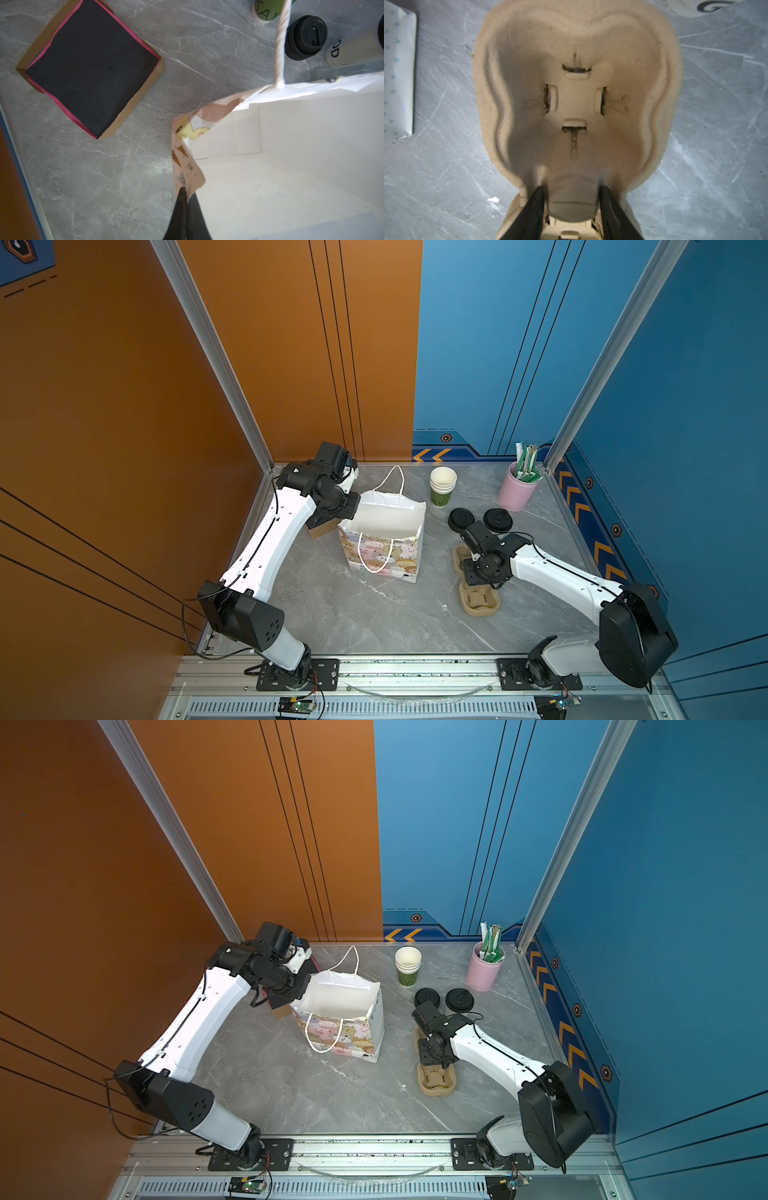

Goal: Pack a coffee takeout order
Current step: Pick up the cup tray from the cup tray.

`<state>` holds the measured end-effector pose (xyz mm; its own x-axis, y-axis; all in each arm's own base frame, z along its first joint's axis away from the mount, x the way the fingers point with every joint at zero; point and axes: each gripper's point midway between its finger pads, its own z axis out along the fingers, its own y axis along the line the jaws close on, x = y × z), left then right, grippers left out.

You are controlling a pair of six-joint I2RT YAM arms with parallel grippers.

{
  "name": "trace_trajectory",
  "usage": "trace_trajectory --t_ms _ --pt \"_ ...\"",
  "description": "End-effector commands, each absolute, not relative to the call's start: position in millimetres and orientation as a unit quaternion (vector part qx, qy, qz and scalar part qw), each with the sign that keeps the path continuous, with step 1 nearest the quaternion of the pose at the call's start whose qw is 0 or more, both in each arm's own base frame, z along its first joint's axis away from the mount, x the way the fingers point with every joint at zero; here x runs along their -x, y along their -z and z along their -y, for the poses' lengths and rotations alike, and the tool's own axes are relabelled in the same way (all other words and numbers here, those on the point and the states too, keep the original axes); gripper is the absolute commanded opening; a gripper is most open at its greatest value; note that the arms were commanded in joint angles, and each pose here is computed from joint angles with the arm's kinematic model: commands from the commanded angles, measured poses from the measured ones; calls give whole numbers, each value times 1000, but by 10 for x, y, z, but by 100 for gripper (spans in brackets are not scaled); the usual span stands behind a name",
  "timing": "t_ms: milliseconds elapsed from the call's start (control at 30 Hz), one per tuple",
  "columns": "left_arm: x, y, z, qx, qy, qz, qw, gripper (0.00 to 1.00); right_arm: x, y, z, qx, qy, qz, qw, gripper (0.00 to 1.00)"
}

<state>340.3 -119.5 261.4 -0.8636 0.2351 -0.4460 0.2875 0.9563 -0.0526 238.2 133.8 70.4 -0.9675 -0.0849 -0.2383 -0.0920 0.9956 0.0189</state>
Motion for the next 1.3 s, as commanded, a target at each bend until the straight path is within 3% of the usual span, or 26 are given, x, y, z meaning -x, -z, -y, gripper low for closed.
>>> trace_trajectory --t_ms 0,567,1267 --pt "-3341 -2552 1204 -142 57 -966 208 0 -2415 -729 -1380 41 -22 -991 128 43" --pt "-3333 -2526 1198 -143 55 -967 205 0 -2428 -753 -1424 46 -29 -991 124 34" --pt "-3338 -2510 1230 -148 56 -966 203 0 -2391 -1166 -1343 45 -35 -984 166 33"
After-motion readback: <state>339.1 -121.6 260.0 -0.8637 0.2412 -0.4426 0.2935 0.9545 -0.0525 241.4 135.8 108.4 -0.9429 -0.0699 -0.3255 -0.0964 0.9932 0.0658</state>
